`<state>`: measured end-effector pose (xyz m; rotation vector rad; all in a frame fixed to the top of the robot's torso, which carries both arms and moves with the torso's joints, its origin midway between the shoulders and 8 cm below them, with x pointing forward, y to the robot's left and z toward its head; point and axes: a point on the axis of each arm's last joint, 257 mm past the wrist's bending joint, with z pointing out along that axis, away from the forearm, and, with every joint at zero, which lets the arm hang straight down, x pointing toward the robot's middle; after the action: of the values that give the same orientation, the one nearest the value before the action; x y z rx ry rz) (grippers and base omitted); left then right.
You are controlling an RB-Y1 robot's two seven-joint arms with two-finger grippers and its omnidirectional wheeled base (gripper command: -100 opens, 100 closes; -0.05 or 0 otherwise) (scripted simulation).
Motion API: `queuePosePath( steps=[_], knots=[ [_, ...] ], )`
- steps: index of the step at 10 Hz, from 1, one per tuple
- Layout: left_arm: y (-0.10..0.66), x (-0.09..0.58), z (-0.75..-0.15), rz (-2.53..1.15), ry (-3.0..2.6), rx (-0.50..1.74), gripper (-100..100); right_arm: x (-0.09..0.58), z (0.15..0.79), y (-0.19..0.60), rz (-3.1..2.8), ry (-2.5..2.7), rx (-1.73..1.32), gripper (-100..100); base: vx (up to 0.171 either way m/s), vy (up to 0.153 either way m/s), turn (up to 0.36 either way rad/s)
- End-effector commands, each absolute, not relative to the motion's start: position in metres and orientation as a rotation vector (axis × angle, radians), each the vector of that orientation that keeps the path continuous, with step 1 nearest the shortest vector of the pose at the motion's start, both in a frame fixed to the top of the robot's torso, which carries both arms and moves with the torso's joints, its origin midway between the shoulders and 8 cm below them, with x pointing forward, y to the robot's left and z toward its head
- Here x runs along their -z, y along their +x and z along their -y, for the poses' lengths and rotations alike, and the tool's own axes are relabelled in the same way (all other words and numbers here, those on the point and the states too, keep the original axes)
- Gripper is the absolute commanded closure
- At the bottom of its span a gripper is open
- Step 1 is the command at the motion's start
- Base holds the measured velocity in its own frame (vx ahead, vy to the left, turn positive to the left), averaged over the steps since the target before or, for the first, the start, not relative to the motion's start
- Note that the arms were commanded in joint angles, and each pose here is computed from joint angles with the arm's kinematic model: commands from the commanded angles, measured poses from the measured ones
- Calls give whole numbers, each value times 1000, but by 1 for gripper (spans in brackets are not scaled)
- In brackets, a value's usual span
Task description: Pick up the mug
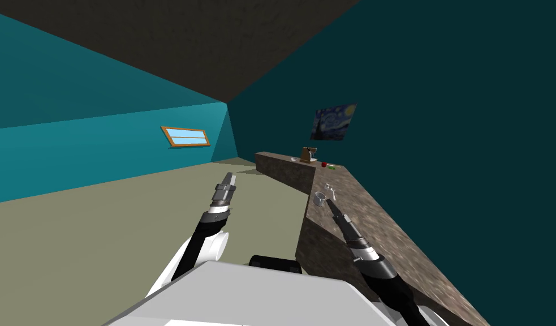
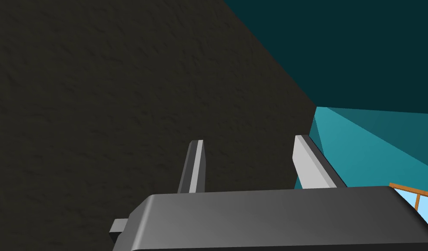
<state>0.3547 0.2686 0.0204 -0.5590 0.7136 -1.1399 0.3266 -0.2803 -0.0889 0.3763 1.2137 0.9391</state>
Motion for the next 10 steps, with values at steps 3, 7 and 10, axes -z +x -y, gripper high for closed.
queuePosePath(
  steps=[3, 7, 10],
  knots=[
    [355, -20, -269, -714, -559, 1140, 0, 127, 306, 314, -1389, 329, -808, -100, 34, 44, 33],
    [355, -20, -269, -714, -559, 1140, 0, 156, 326, 304, -1539, 262, -701, -100, 32, 30, 30],
    [355, -20, -269, -714, -559, 1140, 0, 170, 338, 299, -1619, 215, -645, -100, 29, 35, 23]
  ],
)
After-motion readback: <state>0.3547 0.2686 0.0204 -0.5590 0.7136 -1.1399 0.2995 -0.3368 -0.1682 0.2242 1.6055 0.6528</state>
